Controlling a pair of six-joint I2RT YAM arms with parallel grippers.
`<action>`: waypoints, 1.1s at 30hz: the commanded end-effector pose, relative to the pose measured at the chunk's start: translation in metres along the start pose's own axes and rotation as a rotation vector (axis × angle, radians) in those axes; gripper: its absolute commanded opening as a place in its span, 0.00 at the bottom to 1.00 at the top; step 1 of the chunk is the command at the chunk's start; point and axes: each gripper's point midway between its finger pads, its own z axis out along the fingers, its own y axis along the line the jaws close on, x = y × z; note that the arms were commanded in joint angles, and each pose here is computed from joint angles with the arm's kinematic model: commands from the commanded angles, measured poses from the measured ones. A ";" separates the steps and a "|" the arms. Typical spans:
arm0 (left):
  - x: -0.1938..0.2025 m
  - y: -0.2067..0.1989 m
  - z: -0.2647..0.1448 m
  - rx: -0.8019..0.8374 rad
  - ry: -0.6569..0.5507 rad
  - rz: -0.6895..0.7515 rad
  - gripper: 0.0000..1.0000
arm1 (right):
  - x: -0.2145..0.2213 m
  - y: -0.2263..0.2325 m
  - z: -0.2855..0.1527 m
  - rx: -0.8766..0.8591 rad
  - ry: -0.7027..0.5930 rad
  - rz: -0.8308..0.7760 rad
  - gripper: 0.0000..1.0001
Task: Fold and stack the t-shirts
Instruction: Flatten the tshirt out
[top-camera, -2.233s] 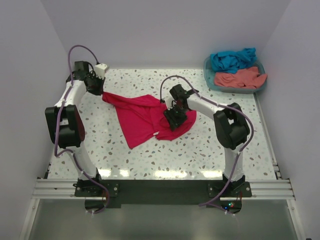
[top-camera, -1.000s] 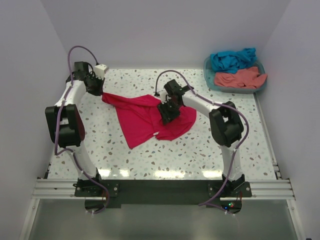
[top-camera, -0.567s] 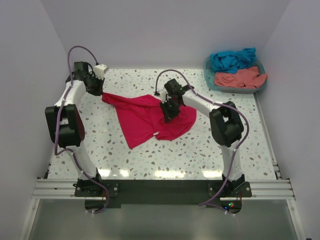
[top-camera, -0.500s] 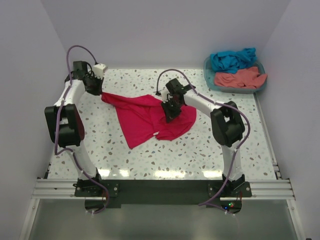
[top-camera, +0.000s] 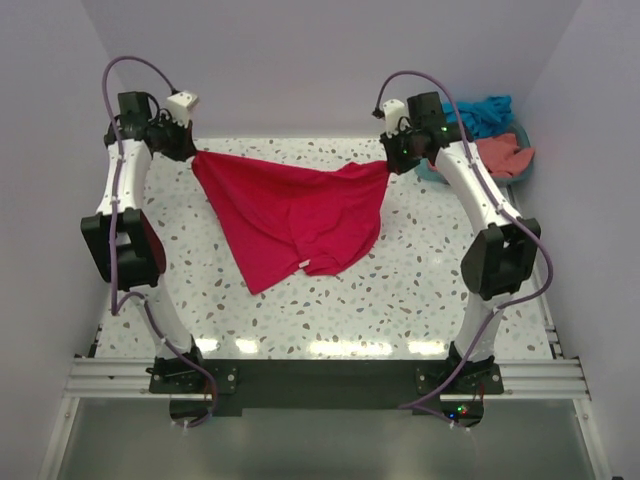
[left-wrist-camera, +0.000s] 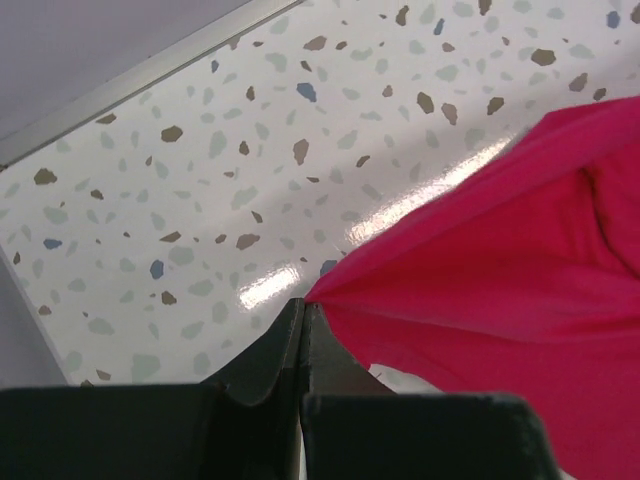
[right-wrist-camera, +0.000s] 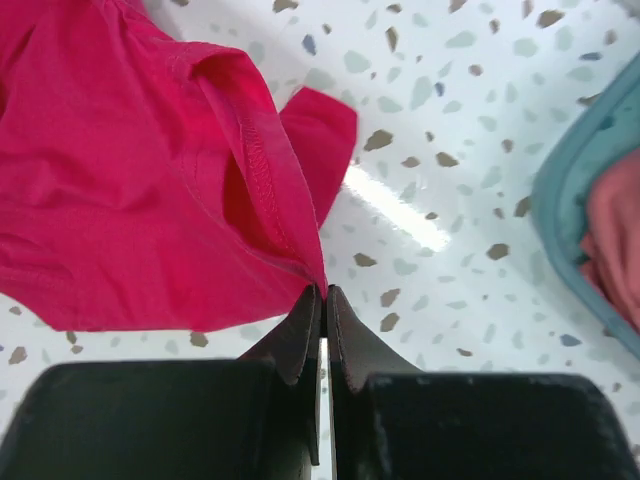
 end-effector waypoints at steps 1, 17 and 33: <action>-0.005 -0.025 -0.009 0.146 -0.002 0.073 0.00 | -0.025 -0.030 -0.042 0.105 -0.066 -0.077 0.00; 0.155 -0.119 -0.051 0.418 0.342 0.308 0.16 | 0.039 -0.023 -0.046 0.074 0.060 -0.060 0.00; 0.173 -0.129 -0.041 0.386 0.225 0.455 0.63 | 0.051 -0.015 -0.034 0.021 0.115 -0.017 0.00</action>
